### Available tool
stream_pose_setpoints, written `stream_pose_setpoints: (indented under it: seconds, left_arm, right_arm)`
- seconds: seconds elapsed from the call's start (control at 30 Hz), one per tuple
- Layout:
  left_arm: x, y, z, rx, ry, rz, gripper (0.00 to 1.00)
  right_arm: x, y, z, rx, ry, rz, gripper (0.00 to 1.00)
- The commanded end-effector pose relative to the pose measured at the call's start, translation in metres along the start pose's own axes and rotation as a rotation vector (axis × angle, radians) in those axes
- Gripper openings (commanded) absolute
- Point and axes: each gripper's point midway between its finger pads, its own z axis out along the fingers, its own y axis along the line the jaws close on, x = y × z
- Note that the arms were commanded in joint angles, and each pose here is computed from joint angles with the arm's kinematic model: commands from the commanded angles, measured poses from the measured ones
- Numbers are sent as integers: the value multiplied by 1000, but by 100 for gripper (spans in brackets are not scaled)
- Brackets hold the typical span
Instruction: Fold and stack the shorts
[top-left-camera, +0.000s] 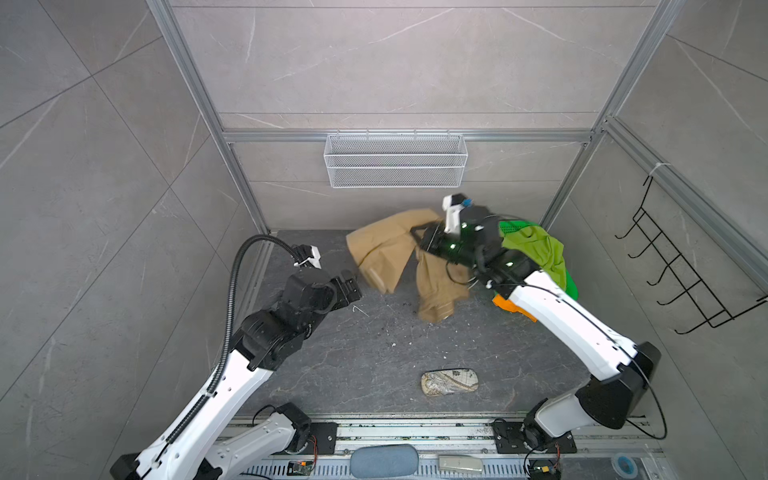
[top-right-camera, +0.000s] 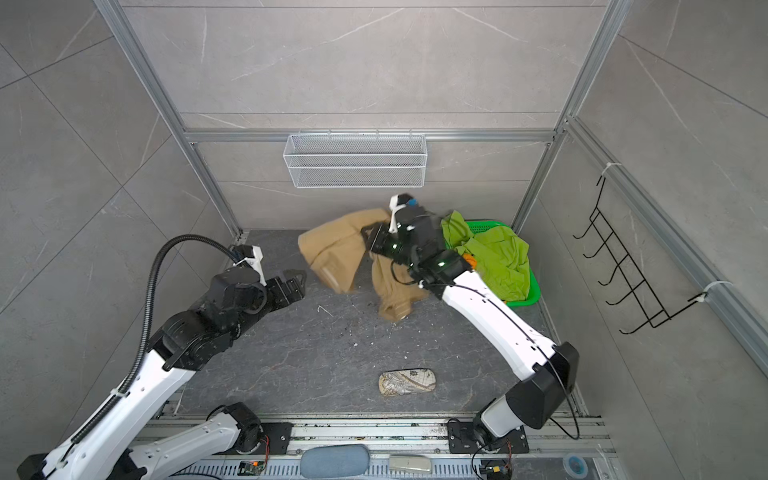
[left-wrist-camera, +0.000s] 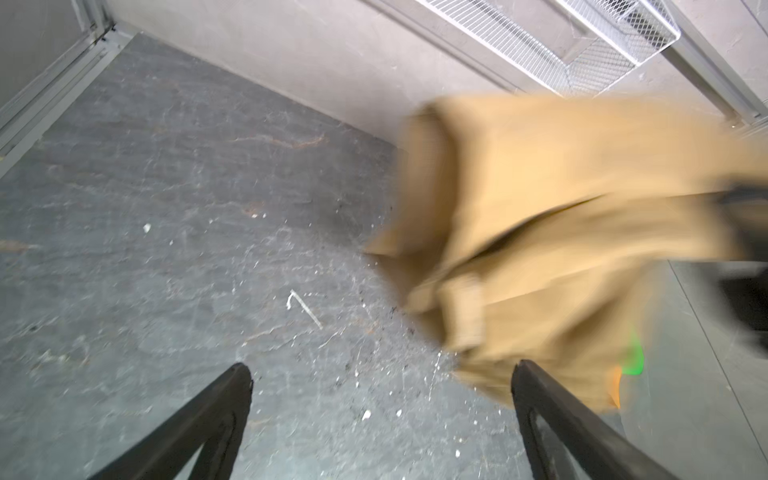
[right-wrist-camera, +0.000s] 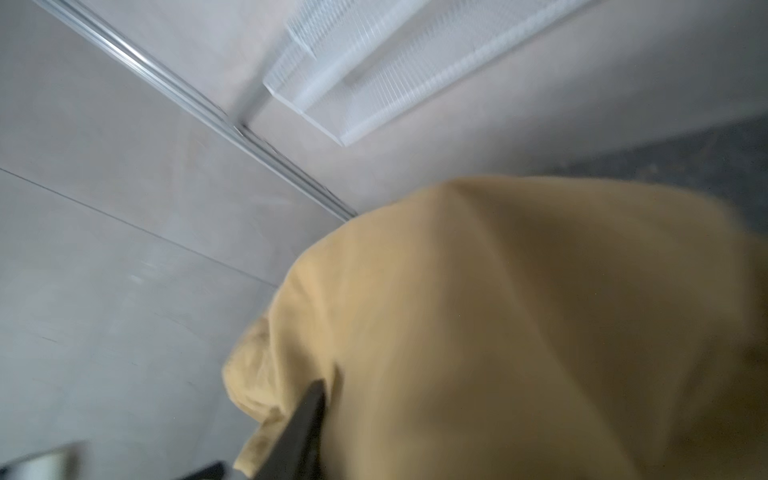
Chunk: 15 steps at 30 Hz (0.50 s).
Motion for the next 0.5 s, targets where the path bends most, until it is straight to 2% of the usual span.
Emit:
stream_pose_setpoints:
  seconds: [0.0,0.17,0.37,0.47]
  left_arm:
    - [36,15,5,-14,117,28,100]
    - [64,33,23,-39,157,58,100]
    - [78,35,57,-38,215,57,100]
    - [86,32,80,-17,281,36,100]
  right_arm:
    - [41,-43,23,108,83,22,72]
    - [109,-94,20,198,222,1,98]
    - [160,-159,-1,362,333,-68,99]
    - [175,-176,-1,389,355,-72,99]
